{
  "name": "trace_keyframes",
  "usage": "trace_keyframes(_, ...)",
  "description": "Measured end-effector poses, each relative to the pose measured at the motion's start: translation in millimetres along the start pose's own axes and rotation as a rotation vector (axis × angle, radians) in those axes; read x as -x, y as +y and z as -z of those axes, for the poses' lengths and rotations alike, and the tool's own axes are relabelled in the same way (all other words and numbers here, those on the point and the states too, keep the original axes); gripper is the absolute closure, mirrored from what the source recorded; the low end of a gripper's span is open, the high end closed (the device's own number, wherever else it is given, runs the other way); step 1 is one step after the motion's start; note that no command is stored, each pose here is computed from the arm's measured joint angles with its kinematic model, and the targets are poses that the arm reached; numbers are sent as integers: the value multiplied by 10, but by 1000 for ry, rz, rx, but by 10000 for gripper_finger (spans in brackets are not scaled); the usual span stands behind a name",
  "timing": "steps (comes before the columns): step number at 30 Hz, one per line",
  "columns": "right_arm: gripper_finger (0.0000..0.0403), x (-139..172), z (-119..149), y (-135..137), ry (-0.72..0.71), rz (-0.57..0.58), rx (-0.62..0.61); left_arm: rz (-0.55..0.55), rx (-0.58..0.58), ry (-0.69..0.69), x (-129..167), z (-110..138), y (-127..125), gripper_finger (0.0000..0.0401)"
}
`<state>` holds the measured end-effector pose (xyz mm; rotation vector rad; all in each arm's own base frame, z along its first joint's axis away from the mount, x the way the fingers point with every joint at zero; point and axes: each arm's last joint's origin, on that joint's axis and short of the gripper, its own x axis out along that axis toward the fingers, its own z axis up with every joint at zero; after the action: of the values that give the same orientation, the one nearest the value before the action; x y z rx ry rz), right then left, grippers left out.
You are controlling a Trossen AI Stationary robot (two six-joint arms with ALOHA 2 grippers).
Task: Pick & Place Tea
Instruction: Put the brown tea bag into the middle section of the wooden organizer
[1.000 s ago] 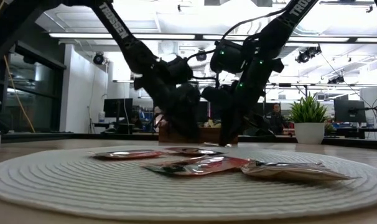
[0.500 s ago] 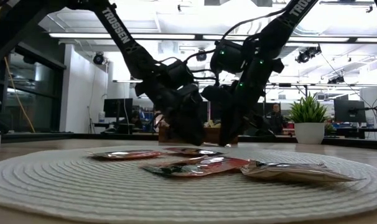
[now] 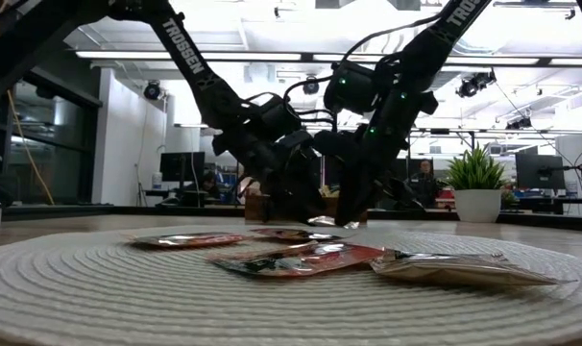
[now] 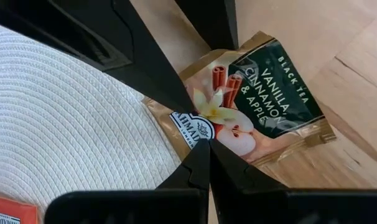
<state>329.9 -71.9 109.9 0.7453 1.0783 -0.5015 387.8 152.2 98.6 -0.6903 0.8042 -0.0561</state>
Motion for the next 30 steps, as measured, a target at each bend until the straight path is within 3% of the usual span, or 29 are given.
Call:
trace_keyframes(7, 403, -8, -5, 7, -4, -18, 5, -10, -16, -36, -8, -27, 0, 234)
trace_keyframes(17, 403, -9, -4, 9, 1, -27, 23, -39, -49, -36, -11, -18, 9, 392)
trace_keyframes(25, 403, 17, -9, 14, 0, -35, 30, -47, -62, -33, -12, -13, 12, 399)
trace_keyframes(30, 403, 264, 25, 7, -11, 6, 31, -59, -63, -37, -11, -15, 18, 400)
